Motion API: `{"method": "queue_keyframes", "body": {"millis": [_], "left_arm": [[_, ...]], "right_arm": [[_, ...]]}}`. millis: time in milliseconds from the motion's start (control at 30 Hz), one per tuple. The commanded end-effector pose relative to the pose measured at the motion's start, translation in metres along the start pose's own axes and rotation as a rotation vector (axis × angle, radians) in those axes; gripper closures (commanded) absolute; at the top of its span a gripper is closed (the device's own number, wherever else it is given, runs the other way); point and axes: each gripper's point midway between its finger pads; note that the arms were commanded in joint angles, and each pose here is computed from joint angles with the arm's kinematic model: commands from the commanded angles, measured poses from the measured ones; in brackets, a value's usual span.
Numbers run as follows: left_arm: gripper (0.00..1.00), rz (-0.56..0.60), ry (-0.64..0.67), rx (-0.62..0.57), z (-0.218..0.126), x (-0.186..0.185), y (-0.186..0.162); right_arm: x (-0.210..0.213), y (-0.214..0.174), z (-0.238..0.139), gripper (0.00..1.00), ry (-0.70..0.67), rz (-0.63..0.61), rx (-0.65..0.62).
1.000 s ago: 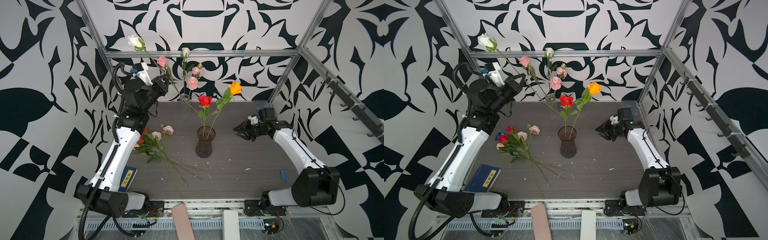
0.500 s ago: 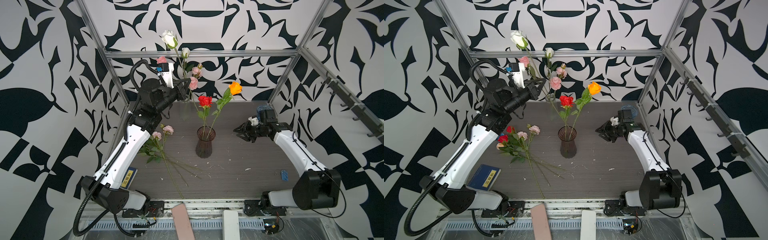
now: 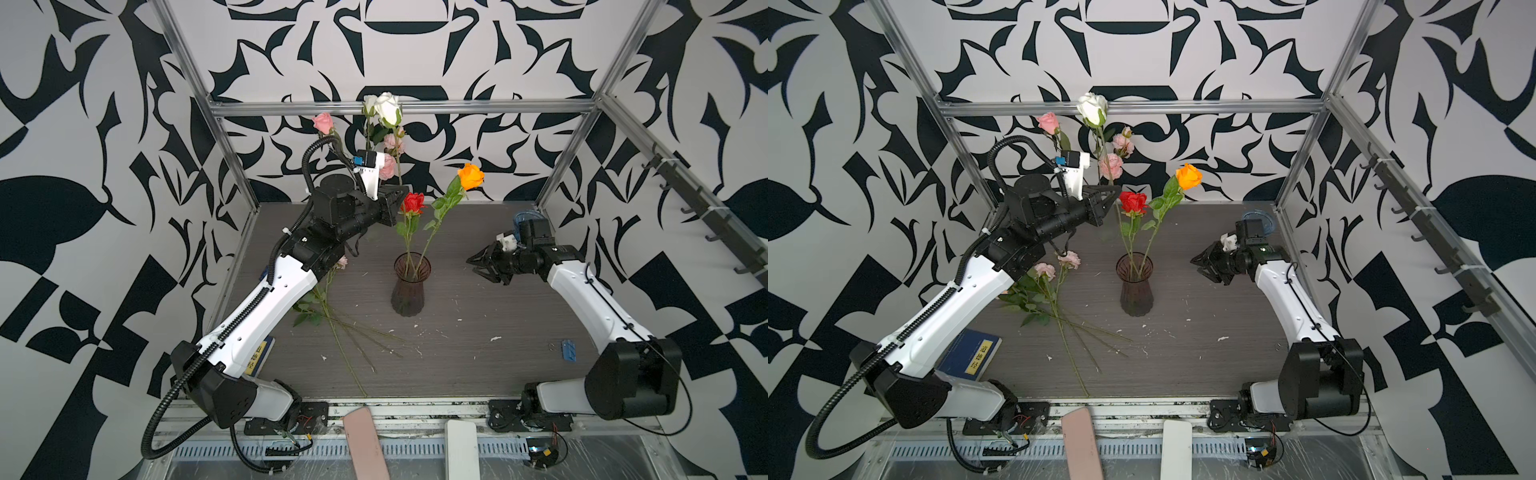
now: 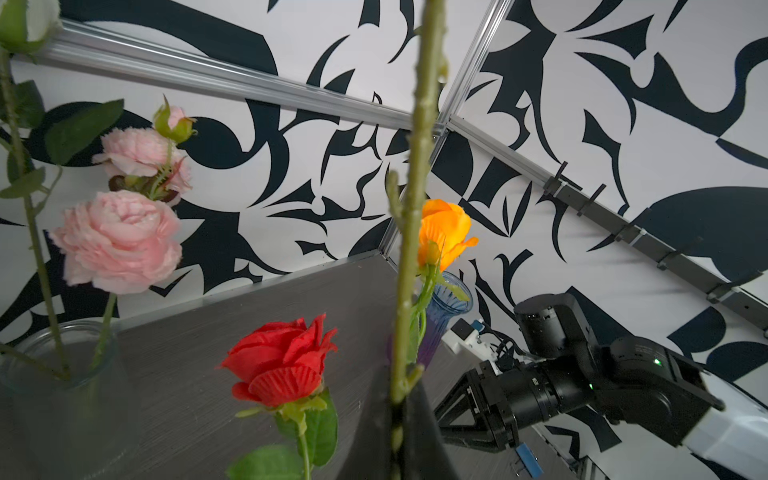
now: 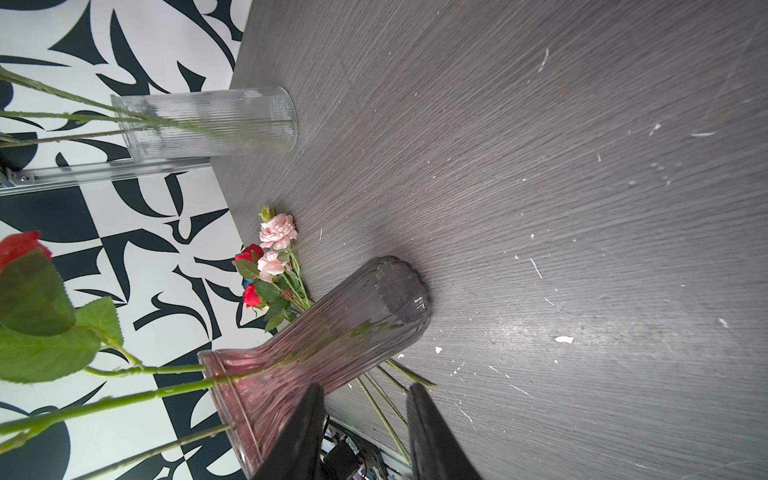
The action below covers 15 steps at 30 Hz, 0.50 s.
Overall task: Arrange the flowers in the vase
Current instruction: 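Lower the white rose stem into the mauve vase and open the left gripper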
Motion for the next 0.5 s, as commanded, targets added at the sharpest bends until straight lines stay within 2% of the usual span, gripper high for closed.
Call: {"method": "queue_keyframes", "body": {"millis": [0,33,133,200,267,400,467], "left_arm": [[1.0,0.031,0.013,0.036,0.004,-0.003,-0.017],[1.0,0.029,0.015,0.047,0.004,-0.003,-0.021],[0.48,0.01,0.019,0.078,0.002,-0.003,-0.03],[0.29,0.003,0.04,0.089,-0.003,0.001,-0.036],[0.21,0.004,0.062,0.086,-0.012,0.005,-0.04],[0.16,0.012,0.147,0.084,-0.037,0.022,-0.056],[0.16,-0.021,0.213,0.092,-0.05,0.037,-0.072]], "right_arm": [[0.01,0.001,-0.005,0.63,0.036,-0.023,-0.01],[0.011,0.001,-0.006,0.63,0.04,-0.025,-0.01],[0.01,0.0,-0.006,0.62,0.039,-0.026,-0.006],[0.009,0.0,-0.006,0.62,0.034,-0.023,-0.006],[0.011,0.0,-0.007,0.63,0.037,-0.026,-0.01],[0.02,-0.002,-0.009,0.62,0.041,-0.06,-0.013],[0.025,-0.005,-0.009,0.62,0.053,-0.08,-0.009]]}}
Point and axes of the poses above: each gripper's point midway between its finger pads, its own z axis out along the fingers, its own x axis along the line the jaws close on, y = z × x, and after that the axes turned 1 degree about -z, right-handed
